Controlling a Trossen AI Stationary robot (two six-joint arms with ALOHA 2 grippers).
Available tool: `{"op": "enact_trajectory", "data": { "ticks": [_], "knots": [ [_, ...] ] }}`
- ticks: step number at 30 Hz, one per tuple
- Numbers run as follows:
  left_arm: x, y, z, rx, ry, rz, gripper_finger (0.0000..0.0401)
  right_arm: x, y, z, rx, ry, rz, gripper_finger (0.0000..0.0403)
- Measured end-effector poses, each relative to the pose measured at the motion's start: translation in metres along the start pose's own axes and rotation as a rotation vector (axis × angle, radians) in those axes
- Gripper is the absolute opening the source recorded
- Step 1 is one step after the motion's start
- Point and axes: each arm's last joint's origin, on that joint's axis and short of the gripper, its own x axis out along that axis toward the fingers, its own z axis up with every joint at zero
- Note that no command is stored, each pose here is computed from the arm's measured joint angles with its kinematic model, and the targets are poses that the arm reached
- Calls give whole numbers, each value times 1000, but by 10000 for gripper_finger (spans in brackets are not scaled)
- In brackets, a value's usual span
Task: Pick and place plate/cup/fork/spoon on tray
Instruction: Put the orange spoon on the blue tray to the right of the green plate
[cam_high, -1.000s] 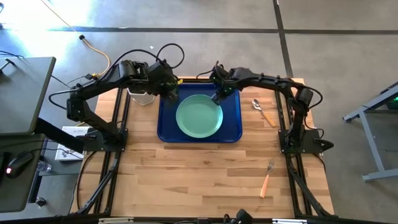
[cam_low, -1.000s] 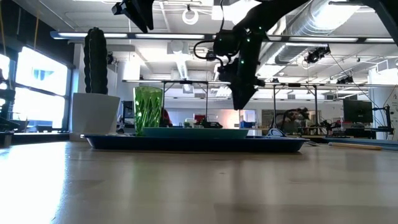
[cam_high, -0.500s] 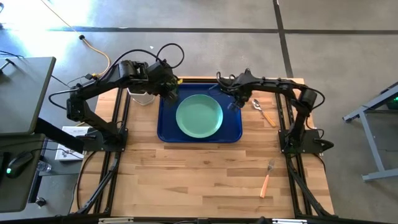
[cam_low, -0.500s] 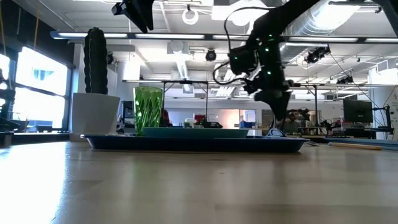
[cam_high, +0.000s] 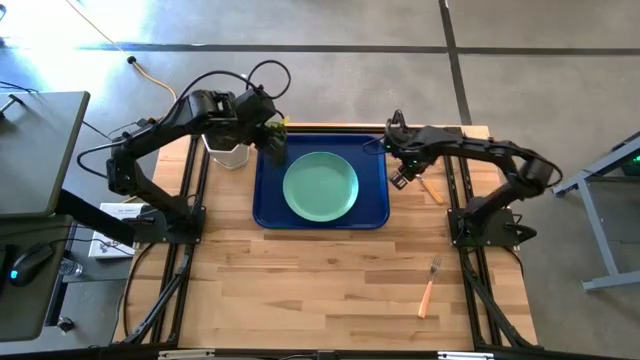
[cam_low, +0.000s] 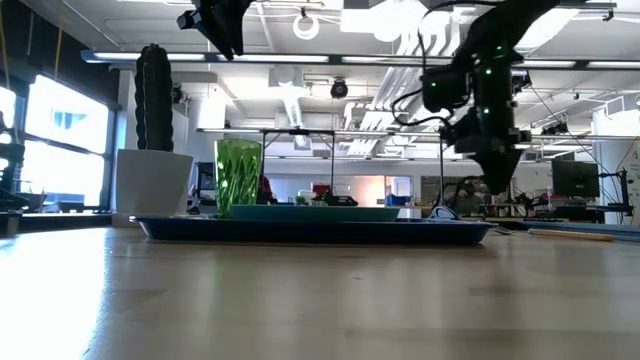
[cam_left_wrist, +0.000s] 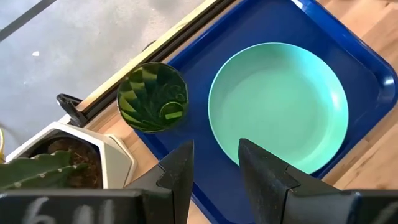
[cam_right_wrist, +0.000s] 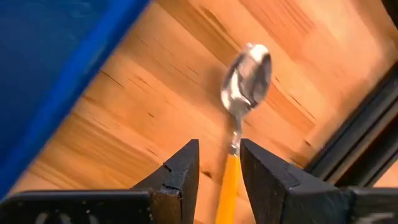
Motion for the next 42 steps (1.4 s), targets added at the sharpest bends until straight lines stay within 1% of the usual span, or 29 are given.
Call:
{"op": "enact_trajectory", "data": {
  "ticks": [8,13,17,26,36,39,42],
  "knots": [
    [1,3,1,-4,1,5,115,6,-23,-25,24,8,-3,108],
    [1,3,1,-3,1,5,115,21,-30,-33,43,58,81,108],
    [1,3,1,-2,1,5,115,30,-35,-38,67,83,81,108],
    [1,3,1,-2,1,6,115,32,-41,-38,98,84,82,108],
    [1,2,3,-9,-19,-3,115,37,-39,-36,83,110,105,108],
    [1,2,3,-10,-21,-3,115,45,-38,-34,78,149,98,108],
    [1,2,3,-10,-21,-3,115,51,-37,-33,87,179,53,108]
  ]
}}
